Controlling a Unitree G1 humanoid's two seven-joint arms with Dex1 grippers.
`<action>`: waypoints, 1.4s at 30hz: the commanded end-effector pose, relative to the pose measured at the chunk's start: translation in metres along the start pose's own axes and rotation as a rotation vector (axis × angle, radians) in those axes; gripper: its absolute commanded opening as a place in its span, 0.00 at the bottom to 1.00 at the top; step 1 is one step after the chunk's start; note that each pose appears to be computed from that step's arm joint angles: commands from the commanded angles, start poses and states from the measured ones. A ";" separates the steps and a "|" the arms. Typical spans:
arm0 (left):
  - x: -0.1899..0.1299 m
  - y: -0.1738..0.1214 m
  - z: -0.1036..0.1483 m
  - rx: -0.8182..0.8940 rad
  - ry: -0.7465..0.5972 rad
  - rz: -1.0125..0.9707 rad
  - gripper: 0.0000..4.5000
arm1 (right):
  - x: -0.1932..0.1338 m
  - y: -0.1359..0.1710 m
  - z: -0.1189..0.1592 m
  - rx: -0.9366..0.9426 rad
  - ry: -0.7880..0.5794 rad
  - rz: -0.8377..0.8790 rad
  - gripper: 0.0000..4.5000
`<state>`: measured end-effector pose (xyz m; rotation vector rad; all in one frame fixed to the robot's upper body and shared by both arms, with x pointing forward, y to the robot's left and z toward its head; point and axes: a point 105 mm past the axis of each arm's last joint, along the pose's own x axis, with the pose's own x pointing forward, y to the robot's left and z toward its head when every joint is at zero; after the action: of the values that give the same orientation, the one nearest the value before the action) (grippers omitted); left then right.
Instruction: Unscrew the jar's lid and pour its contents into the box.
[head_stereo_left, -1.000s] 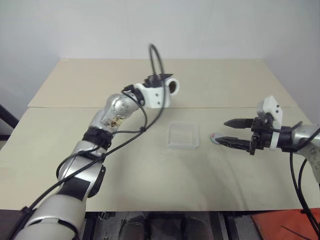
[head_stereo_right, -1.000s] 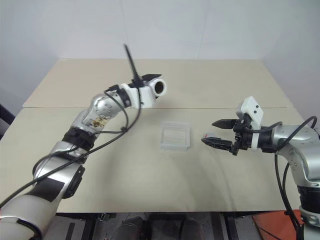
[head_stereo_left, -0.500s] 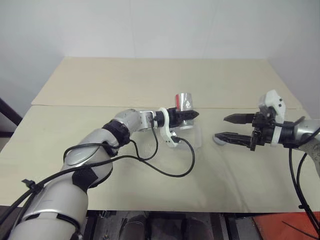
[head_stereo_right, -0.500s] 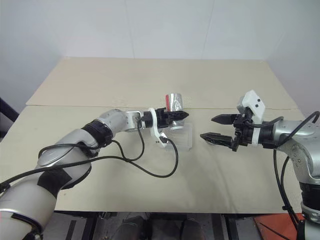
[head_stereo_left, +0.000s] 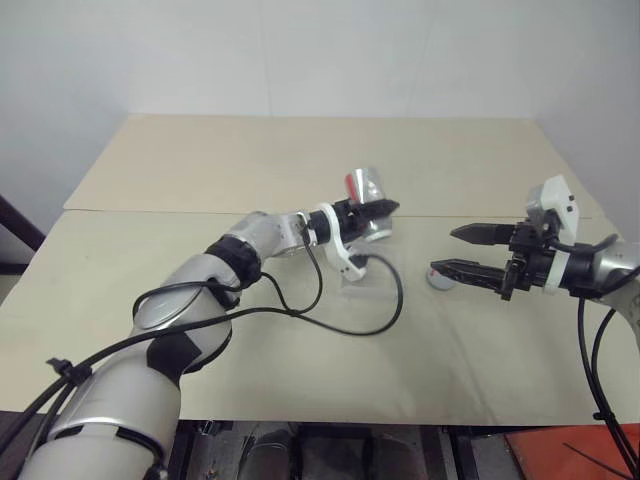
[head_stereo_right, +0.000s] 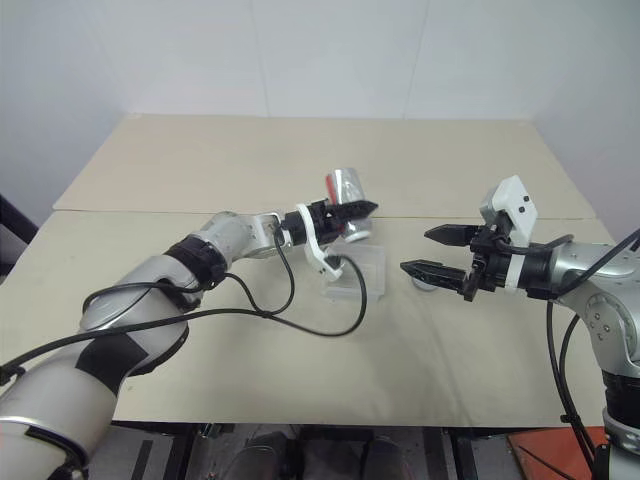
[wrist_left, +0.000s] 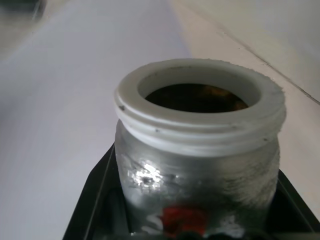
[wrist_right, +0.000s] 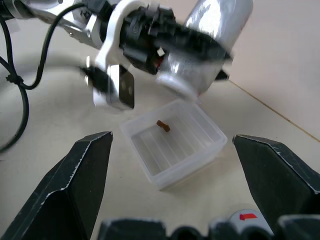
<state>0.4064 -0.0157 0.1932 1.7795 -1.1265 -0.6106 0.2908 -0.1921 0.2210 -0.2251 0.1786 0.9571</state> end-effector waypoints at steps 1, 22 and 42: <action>-0.015 0.014 -0.033 -0.338 0.178 0.098 0.45 | -0.001 0.003 0.013 -0.054 -0.043 0.013 0.99; -0.105 -0.042 -0.030 -1.810 0.546 0.329 0.45 | 0.012 0.000 0.015 -0.054 -0.073 0.056 0.99; -0.139 -0.053 0.008 -1.751 0.487 0.225 0.99 | 0.014 0.005 0.013 -0.057 -0.068 0.090 1.00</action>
<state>0.3664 0.1155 0.1163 0.1925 -0.0706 -0.5737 0.2986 -0.1777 0.2196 -0.2002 0.1523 1.0449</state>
